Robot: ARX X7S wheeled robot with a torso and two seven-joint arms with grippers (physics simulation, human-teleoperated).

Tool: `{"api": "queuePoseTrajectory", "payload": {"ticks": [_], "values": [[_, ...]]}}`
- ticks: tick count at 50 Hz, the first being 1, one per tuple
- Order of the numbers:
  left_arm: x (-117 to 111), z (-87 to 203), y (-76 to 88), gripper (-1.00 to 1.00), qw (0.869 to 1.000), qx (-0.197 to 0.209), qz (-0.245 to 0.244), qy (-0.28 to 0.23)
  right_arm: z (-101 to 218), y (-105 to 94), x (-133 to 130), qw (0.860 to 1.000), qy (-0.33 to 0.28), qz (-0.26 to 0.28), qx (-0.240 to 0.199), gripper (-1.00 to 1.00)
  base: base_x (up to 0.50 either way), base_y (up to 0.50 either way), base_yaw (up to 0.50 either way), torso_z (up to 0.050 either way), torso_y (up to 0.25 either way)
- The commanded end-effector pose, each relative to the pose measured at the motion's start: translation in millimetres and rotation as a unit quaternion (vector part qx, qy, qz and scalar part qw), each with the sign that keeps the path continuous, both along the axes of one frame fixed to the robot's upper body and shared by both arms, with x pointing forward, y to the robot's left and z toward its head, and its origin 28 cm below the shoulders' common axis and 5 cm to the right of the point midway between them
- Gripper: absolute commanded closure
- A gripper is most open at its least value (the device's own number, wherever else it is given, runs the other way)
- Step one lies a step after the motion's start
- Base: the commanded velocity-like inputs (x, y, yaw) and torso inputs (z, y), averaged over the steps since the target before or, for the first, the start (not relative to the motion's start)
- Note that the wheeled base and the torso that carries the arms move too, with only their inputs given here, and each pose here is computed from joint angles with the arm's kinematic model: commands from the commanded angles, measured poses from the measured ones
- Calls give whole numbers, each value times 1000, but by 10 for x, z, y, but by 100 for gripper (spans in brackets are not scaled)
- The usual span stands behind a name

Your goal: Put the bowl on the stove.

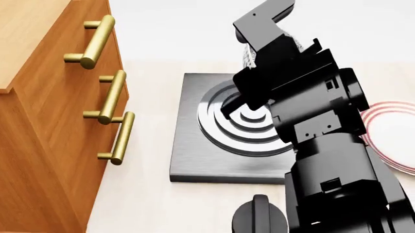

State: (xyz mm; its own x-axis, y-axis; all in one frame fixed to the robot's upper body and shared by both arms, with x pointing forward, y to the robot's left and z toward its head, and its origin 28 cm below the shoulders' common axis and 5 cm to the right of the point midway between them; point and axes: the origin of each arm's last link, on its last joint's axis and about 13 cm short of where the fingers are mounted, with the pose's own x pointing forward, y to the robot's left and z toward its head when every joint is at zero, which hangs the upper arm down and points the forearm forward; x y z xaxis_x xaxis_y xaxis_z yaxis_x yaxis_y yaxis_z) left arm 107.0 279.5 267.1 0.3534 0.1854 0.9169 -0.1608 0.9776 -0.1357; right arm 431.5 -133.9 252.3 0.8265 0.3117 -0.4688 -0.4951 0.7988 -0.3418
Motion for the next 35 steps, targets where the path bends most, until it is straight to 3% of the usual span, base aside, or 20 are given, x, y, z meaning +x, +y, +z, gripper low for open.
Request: {"api": "queuePoseTrajectory", "payload": {"ticks": [1,12,22,35], "values": [[-1,1,1,-100,1000,-3,3,-2,45,18,6,1000,-7,4,4,100,0,0,0,0,0],[-2,-1,0,-100,1000,7,4,-1,39,21,6,1000,-6,5,3,100,0,0,0,0,0],[-4,-5,1,-100,1000,6,3,-3,34,29,7,1000,-6,6,5,100,0,0,0,1,-212],[3,-14,-9,-100,1000,10,4,-2,-61,5,-10,1000,14,-3,2,100,0,0,0,0,0]]}}
